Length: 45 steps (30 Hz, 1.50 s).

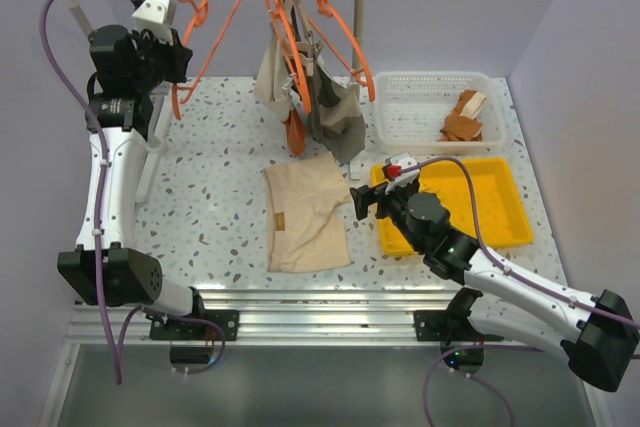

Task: Clip the underwear to the hanger
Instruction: Pick up the hanger from the clothesline.

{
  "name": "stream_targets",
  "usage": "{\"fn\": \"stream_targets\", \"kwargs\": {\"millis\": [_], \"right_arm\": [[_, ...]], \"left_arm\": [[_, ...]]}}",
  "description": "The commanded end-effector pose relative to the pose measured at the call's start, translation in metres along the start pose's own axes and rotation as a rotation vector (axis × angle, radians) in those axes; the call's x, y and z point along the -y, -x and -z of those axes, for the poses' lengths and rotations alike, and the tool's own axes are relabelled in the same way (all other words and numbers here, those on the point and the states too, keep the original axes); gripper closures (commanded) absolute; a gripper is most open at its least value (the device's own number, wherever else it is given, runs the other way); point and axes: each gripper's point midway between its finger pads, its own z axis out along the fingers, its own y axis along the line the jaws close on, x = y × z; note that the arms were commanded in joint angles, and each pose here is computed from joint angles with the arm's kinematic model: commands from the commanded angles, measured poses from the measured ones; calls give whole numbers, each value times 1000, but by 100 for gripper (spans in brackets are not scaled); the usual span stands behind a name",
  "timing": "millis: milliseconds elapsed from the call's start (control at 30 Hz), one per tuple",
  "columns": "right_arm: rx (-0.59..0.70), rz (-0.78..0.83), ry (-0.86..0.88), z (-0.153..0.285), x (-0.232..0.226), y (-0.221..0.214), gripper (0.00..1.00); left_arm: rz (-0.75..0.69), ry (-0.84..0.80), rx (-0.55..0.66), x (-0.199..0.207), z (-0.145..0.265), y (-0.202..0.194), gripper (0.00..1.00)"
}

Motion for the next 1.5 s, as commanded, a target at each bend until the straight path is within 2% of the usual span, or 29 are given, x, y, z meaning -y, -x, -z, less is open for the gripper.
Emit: {"fn": "stream_targets", "kwargs": {"millis": [0, 333, 567, 667, 800, 933, 1067, 1267, 1433, 1467], "right_arm": [[28, -8, -23, 3, 5, 7, 1], [24, -5, -26, 2, 5, 6, 1], [24, -3, -31, 2, 6, 6, 1], [19, -1, -33, 1, 6, 5, 1], [18, 6, -38, -1, 7, 5, 1], [10, 7, -26, -4, 3, 1, 2], [-11, 25, -54, -9, 6, -2, 1], [-23, 36, -183, -8, 27, 9, 1], [-81, 21, -392, 0, 60, 0, 1], [-104, 26, -436, 1, 70, -5, 2]], "left_arm": [[34, -19, 98, 6, 10, 23, 100], [84, 82, 262, -5, 29, 60, 100], [98, 89, 297, -2, 37, 64, 100], [136, 93, 277, 1, 42, 50, 100], [176, 103, 251, 11, 59, 11, 100], [185, 139, 283, 15, 83, 1, 100], [218, 100, 321, 36, 110, -16, 100], [301, 93, 326, 57, 140, -72, 100], [391, 89, 336, 67, 144, -118, 100], [410, 90, 313, 68, 139, -140, 100]]}}
